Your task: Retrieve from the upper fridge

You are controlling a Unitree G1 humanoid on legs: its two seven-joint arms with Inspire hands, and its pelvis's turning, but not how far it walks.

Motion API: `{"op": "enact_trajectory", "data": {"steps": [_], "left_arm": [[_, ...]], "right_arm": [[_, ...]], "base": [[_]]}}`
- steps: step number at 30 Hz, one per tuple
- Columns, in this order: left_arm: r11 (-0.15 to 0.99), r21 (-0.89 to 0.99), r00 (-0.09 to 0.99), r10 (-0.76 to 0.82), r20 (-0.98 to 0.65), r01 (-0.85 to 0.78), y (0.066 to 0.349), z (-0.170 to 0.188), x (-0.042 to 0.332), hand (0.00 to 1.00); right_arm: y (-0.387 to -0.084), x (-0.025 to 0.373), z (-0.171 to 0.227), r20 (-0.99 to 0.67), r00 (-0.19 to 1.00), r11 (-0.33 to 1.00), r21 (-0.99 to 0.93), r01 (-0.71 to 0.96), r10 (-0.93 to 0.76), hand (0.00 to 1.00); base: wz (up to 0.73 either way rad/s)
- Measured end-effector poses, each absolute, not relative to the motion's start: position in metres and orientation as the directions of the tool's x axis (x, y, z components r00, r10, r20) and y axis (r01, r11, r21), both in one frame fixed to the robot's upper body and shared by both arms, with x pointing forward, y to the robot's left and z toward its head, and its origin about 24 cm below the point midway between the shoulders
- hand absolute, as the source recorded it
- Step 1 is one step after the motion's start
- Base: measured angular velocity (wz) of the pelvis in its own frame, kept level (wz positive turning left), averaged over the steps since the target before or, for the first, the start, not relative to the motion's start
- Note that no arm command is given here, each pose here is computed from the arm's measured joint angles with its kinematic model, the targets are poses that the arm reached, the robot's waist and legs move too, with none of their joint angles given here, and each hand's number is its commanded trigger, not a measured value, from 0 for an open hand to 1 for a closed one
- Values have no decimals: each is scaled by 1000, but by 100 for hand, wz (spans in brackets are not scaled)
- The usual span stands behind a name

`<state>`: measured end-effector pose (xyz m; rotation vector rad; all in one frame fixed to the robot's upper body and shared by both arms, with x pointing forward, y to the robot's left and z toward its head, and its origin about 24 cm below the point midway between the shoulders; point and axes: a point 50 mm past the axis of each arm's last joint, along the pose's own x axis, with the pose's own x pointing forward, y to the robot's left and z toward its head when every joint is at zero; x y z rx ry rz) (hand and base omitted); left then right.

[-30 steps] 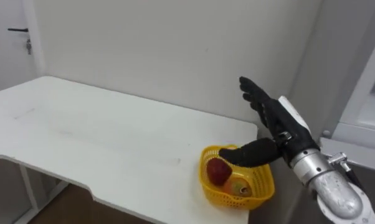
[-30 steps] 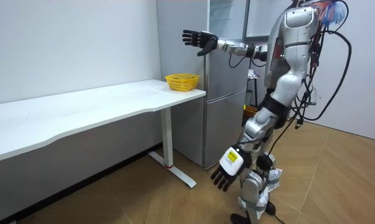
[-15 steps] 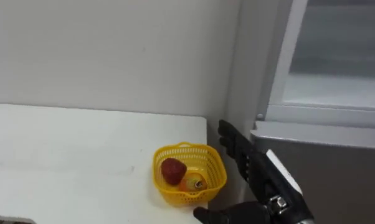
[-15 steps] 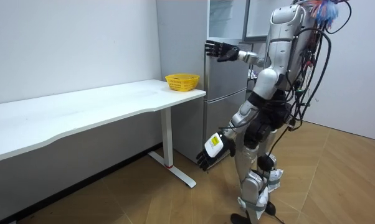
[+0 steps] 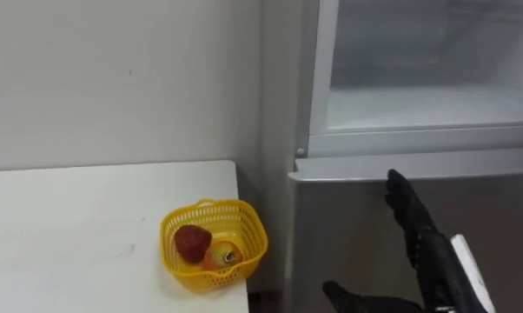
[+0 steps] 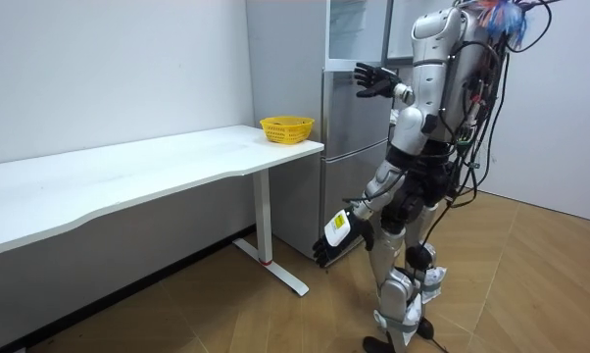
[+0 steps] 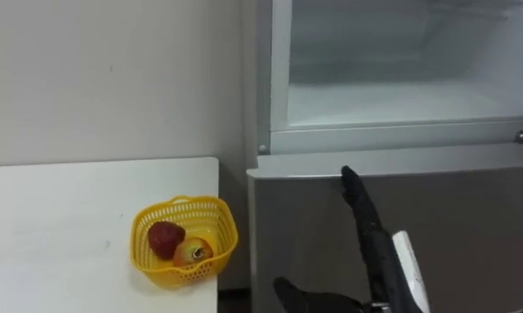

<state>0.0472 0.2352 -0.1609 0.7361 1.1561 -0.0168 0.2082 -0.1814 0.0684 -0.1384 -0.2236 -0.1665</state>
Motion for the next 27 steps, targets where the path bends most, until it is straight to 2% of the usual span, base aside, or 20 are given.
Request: {"op": "enact_trajectory", "data": {"steps": [5,10,14,16,20,24,27], "left_arm": [[768,522,431,356,-829,370,235,-161,43,0],[769,520,421,360,-833,372,235,-161,37,0],[773,530,429,371,-823,347,237,-159,37,0],[777,536,431,381,-818,331,239,-159,38,0],[783,545,425,401,-811,301,245,-157,36,0],[794,564,422,443,-791,224,256,-151,31,0],[797,562,411,445,-795,223,260,-150,29,0]], "right_arm": [[-214,189,26,8,932,932,10,363,-363,0],[-246,167,-7,-195,802,801,104,590,-565,0],[-268,154,-18,-335,633,582,249,774,-698,0],[-277,151,-21,-372,575,504,277,818,-729,0],[-302,141,-29,-492,393,230,361,904,-777,0],[-329,129,-19,-585,259,-93,503,859,-768,0],[-345,135,3,-576,289,-191,631,752,-765,0]], "base": [[0],[0],[0],[0],[0],[1],[1]]}}
